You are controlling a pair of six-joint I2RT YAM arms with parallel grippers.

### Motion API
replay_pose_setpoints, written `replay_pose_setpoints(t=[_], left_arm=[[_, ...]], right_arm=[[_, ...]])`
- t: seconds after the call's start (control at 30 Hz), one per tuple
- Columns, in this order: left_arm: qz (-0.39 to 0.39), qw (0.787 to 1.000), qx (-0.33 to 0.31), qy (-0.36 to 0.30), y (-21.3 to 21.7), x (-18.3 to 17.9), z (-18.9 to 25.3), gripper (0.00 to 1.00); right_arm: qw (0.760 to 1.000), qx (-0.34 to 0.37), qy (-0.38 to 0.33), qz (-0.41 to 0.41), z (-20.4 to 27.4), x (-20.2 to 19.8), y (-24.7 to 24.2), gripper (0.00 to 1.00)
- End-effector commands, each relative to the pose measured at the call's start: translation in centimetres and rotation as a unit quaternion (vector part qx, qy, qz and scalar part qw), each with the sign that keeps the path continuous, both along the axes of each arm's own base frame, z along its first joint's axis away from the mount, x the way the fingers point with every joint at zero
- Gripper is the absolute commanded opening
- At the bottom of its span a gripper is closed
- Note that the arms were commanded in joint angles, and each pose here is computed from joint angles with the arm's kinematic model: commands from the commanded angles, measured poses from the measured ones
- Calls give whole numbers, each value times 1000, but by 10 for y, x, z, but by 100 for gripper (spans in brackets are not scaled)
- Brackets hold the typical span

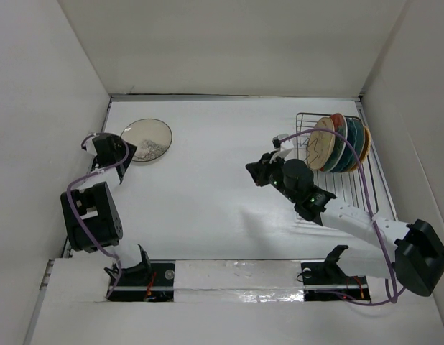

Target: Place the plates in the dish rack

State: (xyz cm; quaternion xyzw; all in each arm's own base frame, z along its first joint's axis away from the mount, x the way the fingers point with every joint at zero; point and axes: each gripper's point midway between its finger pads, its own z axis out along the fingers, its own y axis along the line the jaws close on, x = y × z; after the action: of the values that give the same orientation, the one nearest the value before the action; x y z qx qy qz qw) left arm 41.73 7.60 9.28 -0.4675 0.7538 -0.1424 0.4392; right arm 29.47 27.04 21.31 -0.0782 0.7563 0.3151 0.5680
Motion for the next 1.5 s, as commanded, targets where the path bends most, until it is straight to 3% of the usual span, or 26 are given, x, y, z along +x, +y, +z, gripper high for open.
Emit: replay_pose_setpoints(t=[0.0,0.43,0.53,0.63,0.67,0.73,0.93,1.1,1.2,1.3,1.33,1.47], left_arm=[[-11,999,-29,-11,-7,10,-6,58],[5,990,-135,-28,-20,30,-54,55],[0,983,-175,-63,-31,31,-54,49],[1,977,-194,-86,-36,27,-56,34],[6,976,-199,-90,-36,26,-58,18],[11,975,-200,-100,-33,22,-61,0],[21,972,-192,-135,-30,7,-55,0],[3,961,-181,-210,-35,3,-11,0],[-30,952,-179,-245,-56,0,19,0],[-53,939,-194,-280,-69,-10,47,0],[-61,936,-199,-285,-76,-13,51,0],[-88,923,-215,-306,-91,-34,70,0]], right_arm=[[999,38,-26,14,33,-2,9,11],[999,37,-31,7,37,-2,4,14],[999,41,-31,18,37,-4,8,15],[998,42,-31,20,37,-5,8,15],[999,41,-31,13,37,-2,4,15],[999,40,-31,13,38,-3,3,15],[998,44,-39,2,43,-3,-4,16],[998,38,-40,0,42,-2,-5,17],[998,42,-43,3,45,-2,-4,23],[997,58,-52,20,48,-6,1,44],[997,59,-50,25,47,-7,3,55],[995,78,-28,49,53,-2,23,76]])
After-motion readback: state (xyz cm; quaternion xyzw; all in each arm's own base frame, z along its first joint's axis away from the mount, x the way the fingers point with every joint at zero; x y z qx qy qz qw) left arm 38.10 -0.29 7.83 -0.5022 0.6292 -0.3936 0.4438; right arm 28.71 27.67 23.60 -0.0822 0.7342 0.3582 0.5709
